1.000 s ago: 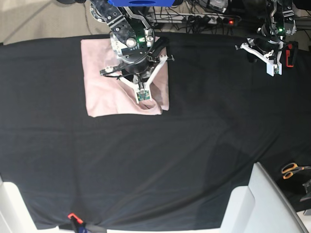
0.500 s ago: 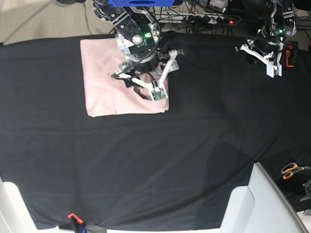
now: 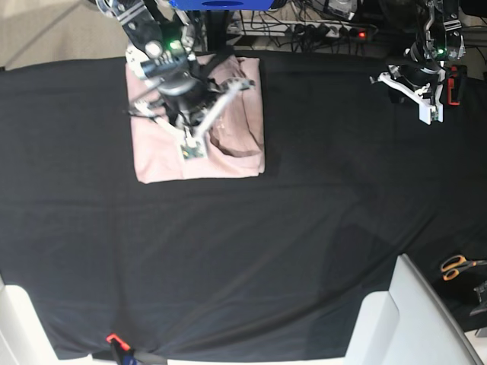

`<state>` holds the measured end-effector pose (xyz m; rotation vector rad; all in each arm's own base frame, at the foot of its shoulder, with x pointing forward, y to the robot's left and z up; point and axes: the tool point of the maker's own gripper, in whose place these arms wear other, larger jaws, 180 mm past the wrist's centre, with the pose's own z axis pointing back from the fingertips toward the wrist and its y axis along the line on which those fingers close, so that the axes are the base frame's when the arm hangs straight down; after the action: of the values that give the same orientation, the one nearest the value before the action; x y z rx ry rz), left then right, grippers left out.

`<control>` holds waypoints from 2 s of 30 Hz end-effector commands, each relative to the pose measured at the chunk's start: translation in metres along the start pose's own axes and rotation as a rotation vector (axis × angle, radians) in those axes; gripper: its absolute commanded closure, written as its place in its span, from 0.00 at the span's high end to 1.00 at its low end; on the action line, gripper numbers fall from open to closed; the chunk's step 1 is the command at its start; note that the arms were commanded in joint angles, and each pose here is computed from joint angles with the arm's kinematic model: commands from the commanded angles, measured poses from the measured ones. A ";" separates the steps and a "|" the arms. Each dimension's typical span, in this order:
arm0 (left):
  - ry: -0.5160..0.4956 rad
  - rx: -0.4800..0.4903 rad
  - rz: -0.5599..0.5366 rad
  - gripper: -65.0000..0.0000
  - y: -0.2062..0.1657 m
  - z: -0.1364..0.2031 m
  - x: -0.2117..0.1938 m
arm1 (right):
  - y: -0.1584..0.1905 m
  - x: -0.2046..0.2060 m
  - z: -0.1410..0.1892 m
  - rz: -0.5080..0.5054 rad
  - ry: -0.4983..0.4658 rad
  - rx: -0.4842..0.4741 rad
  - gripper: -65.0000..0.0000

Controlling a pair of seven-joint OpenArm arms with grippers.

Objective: Fold the T-shirt properly
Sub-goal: 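Release the fold and raise the right gripper off the shirt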

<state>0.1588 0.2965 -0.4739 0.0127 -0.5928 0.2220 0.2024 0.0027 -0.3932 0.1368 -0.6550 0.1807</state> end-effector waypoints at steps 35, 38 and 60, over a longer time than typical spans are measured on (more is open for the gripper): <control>-0.033 -0.139 -0.099 0.00 -0.059 -0.005 0.016 | 0.032 -0.029 0.000 0.003 0.061 0.233 0.00; -0.040 -0.091 -0.076 0.00 -0.038 -0.002 0.019 | 0.050 -0.036 -0.011 0.094 0.086 0.249 0.00; 0.003 -0.160 -0.144 0.00 -0.043 0.013 0.004 | 0.045 -0.024 0.002 0.108 0.042 0.215 0.38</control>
<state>0.1636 0.2504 -0.4629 -0.1097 -0.5894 0.0297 0.1635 0.0419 -0.4127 0.2978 -0.5551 0.3644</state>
